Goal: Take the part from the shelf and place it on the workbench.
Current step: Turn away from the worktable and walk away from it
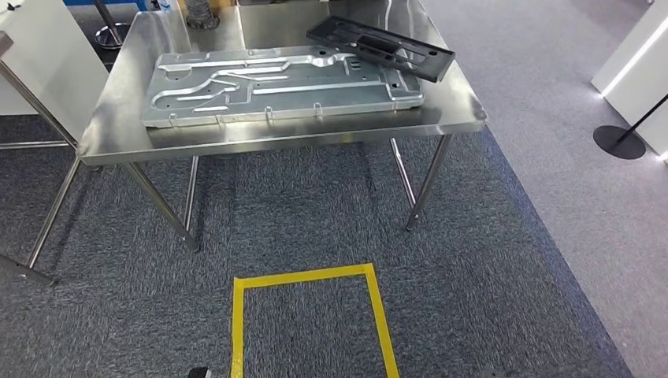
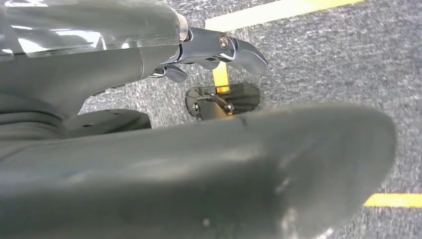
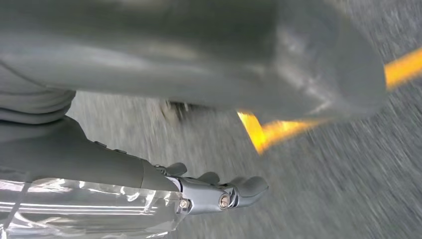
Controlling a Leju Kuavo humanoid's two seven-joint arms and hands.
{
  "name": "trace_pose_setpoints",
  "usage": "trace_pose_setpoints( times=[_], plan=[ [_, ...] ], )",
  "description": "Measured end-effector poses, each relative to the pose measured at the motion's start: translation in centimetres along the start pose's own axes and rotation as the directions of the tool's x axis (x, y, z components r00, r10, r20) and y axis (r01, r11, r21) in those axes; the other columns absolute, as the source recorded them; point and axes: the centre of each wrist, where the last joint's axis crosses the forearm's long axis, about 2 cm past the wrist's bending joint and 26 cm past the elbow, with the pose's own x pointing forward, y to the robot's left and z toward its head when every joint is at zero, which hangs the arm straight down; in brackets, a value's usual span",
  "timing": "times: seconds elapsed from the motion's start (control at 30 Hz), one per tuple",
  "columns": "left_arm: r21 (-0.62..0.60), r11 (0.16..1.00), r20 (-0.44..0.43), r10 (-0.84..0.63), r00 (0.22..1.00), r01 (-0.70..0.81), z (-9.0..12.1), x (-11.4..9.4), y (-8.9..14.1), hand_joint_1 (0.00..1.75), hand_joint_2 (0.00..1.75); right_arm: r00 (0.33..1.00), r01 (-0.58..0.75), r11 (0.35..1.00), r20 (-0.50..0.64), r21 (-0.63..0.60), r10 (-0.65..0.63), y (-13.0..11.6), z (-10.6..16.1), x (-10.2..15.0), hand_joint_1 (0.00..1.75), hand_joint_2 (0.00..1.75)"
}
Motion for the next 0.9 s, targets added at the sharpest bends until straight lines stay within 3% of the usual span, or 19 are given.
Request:
trace_pose_setpoints(
  times=[0.23,0.77,0.9],
  plan=[
    [0.016,1.000,-0.016,-0.008,1.000,0.008,0.2,-0.6,0.2,0.00,0.00,0.994,-0.013,0.995,-0.103,0.103,0.024,5.3,1.4,-3.0,0.00,1.75],
    [0.034,0.998,-0.052,-0.052,0.997,0.054,0.3,-0.9,0.9,0.00,0.00,0.956,-0.124,0.983,-0.250,0.133,0.155,6.1,2.2,-5.0,0.00,1.75],
    [0.050,0.996,-0.073,-0.075,0.995,0.079,0.3,-1.0,1.3,0.00,0.00,0.949,-0.142,0.978,-0.259,0.152,0.178,6.4,2.2,-5.0,0.00,0.00]
  ],
)
